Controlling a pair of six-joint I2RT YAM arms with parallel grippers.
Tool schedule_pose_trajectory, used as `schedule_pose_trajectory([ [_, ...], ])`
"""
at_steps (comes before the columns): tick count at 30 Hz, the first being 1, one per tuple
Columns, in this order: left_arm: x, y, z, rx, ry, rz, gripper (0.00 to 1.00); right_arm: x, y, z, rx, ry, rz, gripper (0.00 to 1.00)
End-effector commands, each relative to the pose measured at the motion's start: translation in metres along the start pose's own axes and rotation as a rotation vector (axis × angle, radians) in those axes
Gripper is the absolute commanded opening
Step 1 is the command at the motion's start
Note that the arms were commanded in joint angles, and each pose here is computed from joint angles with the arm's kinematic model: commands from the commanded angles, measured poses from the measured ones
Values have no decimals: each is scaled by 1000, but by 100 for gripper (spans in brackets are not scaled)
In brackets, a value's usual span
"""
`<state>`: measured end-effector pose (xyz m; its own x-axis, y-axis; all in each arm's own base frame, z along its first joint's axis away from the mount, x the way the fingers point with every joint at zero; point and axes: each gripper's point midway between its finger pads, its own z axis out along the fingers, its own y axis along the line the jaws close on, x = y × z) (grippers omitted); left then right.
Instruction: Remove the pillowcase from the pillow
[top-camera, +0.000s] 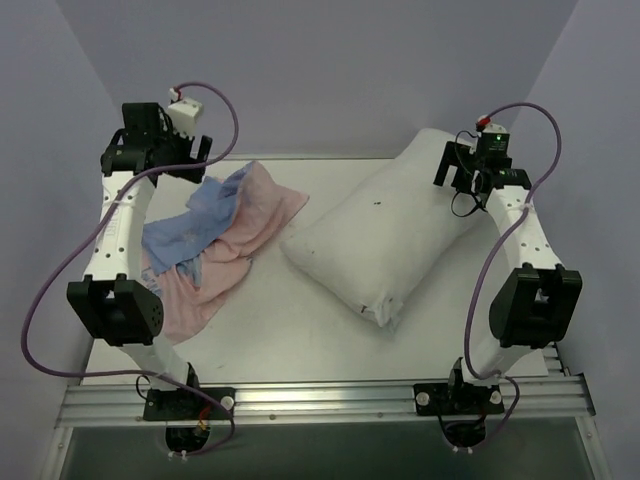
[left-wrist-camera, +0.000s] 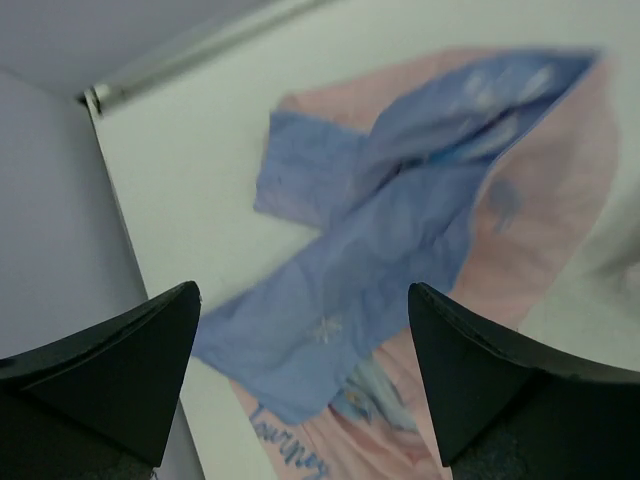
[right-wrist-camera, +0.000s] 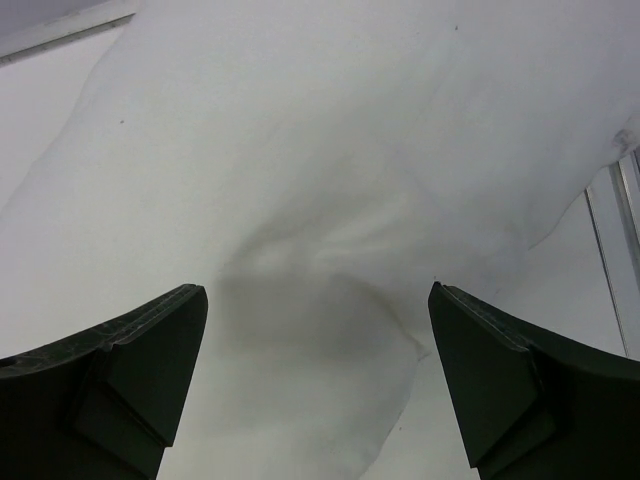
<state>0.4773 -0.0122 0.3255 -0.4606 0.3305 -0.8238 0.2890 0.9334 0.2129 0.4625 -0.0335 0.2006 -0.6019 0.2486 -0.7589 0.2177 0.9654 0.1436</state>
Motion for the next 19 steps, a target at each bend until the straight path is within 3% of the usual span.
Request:
schedule_pose_trajectory([
  [1,68,17,-35,-61,172,-35,94,-16,-6,-43,71,-80,27,100],
  [2,107,16,-35,-62,251,-58,94,-18,0,-54,68,-104,22,100],
  [5,141,17,-60,-101,288,-59,94,-4,6,-70,46,-120,42,100],
  [9,221,-7,-87,-76,430,-69,94,26,15,-85,-15,-117,76,100],
  [12,259,-26,-103,-69,480,-72,94,50,15,-97,-52,-117,96,100],
  [19,298,-51,-122,-76,477,-90,94,92,13,-116,-80,-129,82,100],
])
